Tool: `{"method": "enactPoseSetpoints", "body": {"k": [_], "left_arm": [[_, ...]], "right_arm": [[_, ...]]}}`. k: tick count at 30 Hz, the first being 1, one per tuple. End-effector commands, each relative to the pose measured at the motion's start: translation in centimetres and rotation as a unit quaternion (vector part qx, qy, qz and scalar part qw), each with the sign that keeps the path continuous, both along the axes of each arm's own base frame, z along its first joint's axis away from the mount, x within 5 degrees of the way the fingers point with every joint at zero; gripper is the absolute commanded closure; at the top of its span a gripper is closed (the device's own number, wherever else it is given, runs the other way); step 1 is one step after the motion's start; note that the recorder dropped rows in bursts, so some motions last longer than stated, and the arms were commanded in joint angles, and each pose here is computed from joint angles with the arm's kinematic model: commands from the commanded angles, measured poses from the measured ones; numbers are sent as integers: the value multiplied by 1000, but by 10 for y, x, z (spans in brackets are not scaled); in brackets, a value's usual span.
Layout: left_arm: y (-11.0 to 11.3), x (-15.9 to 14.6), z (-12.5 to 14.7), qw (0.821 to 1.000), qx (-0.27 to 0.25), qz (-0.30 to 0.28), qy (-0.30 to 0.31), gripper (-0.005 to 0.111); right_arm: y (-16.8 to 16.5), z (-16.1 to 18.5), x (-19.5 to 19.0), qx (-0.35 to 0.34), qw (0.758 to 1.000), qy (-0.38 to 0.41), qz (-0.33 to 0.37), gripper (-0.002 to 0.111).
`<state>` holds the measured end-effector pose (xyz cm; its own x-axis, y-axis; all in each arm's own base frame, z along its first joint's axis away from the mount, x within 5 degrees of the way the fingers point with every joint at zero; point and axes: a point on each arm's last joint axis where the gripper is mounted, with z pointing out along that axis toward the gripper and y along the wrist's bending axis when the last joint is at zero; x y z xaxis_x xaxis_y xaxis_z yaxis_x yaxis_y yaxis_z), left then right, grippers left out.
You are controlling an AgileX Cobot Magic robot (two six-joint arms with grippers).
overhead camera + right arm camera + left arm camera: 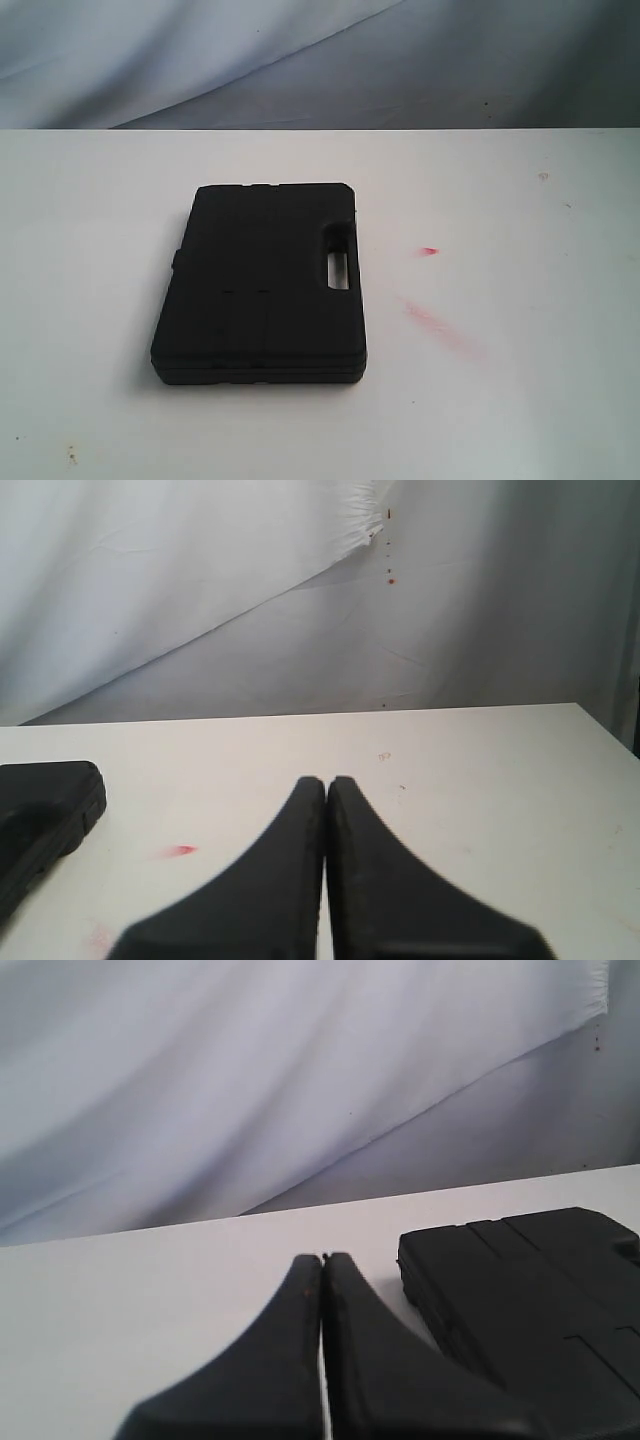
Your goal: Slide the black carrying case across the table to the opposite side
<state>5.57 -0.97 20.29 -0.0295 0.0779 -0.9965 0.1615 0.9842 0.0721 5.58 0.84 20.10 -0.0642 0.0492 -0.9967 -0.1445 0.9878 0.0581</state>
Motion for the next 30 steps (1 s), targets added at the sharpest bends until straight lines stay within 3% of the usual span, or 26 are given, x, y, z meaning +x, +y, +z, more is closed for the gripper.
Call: {"method": "enactPoseSetpoints", "body": {"k": [1, 30], "left_arm": [[0, 0, -2, 1000, 0, -1, 4, 107], [3, 0, -4, 1000, -17, 16, 15, 107]], "right_arm": [[0, 0, 0, -1, 1000, -4, -3, 108], [0, 0, 0, -1, 1000, -4, -3, 108]]}}
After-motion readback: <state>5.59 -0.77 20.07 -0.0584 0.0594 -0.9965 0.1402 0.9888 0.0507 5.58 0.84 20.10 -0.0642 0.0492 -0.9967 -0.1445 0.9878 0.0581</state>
